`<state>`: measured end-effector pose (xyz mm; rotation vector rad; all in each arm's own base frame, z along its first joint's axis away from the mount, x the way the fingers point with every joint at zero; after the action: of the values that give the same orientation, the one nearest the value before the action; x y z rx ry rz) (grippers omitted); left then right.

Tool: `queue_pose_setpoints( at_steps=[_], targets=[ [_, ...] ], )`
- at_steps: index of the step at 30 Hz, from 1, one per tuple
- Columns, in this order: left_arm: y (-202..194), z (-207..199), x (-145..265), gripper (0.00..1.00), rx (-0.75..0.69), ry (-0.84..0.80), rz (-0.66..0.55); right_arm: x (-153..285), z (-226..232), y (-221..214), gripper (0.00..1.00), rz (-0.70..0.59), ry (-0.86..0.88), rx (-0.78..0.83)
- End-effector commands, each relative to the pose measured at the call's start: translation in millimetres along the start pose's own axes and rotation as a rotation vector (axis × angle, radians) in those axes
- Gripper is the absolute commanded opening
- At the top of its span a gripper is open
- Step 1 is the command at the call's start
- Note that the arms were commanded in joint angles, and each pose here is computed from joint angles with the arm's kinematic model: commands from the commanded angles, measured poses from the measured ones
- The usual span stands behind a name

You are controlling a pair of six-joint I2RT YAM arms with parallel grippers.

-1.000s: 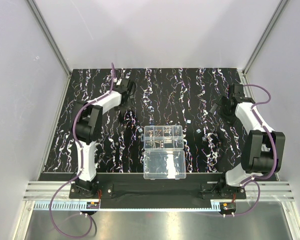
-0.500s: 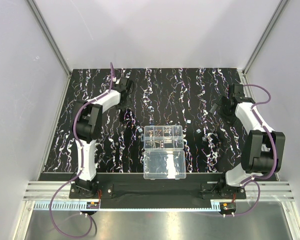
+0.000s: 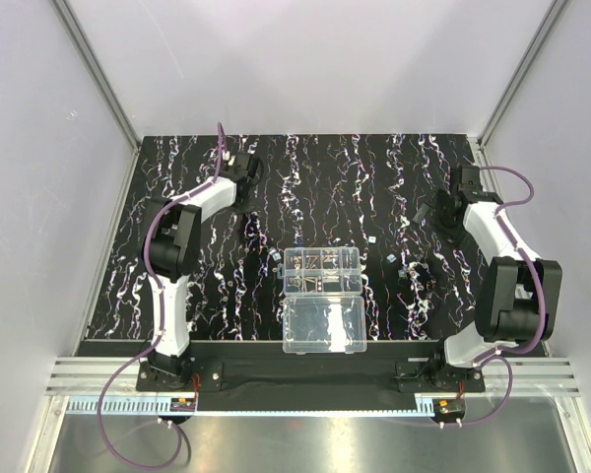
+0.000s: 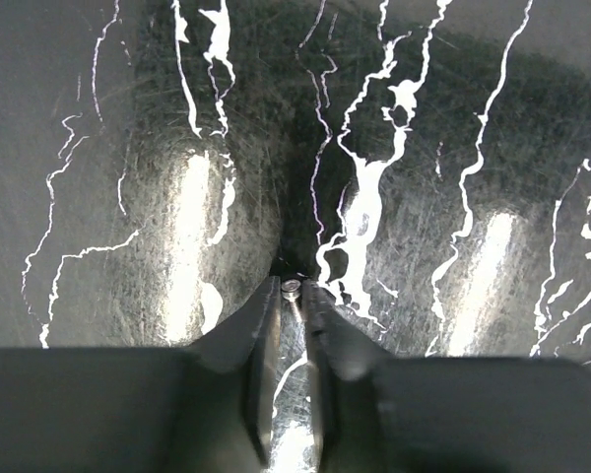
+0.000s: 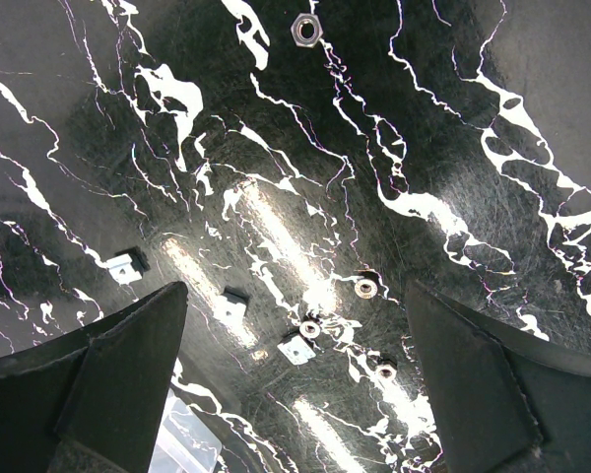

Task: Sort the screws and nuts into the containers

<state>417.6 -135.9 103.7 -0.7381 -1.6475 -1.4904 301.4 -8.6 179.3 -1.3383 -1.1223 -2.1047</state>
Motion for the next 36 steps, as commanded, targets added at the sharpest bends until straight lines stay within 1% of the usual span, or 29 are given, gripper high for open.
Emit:
queue_pose_setpoints(
  at_steps=[1,2,3,7,11,13,14,15,19,20,25,26,30,36],
  targets=[
    [-10,1,-4,0.13,-0.031,-0.03,0.052,11,3,6,1.0,-0.051,0.019,0.004],
    [-10,1,-3,0.1,-0.034,-0.034,0.052,11,3,6,1.0,-0.048,0.021,0.004],
    [-11,1,-3,0.08,-0.037,-0.035,0.052,11,3,5,1.0,-0.045,0.026,0.003],
    [-7,2,11,0.05,-0.027,-0.079,0.004,12,5,5,1.0,-0.04,0.04,0.003],
    [3,-2,38,0.05,-0.034,-0.129,-0.059,15,5,4,1.0,-0.04,0.06,0.001],
    [4,-8,66,0.05,-0.043,-0.184,-0.113,18,6,4,1.0,-0.046,0.071,0.0],
    [2,-14,67,0.05,-0.054,-0.193,-0.115,17,5,3,1.0,-0.045,0.07,-0.002],
    [2,-17,79,0.05,-0.056,-0.212,-0.138,18,5,3,1.0,-0.046,0.073,-0.002],
    [-24,-47,105,0.05,-0.105,-0.311,-0.155,21,3,-2,1.0,-0.047,0.079,-0.009],
    [-34,-64,114,0.05,-0.13,-0.348,-0.159,21,2,-3,1.0,-0.048,0.078,-0.008],
    [-67,-107,145,0.05,-0.184,-0.491,-0.189,26,-4,-17,1.0,-0.019,0.103,-0.008],
    [-81,-117,149,0.05,-0.208,-0.515,-0.18,26,-4,-19,1.0,-0.018,0.111,-0.009],
    [-102,-141,150,0.05,-0.256,-0.558,-0.167,27,-9,-29,1.0,0.002,0.124,-0.008],
    [-118,-159,148,0.05,-0.318,-0.569,-0.14,34,-13,-33,1.0,-0.017,0.136,0.001]
  ],
)
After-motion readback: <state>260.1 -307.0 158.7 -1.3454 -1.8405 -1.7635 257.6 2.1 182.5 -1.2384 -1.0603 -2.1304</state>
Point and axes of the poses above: each gripper's point midway between its finger pads, its own x axis back along the fingers, its own z axis along the line the jaws close on, y = z × x, the point moved 10 cm from there along x, back along the fingers, and after that the axes turned 3 degrees about -x, right-handed, at the moved point
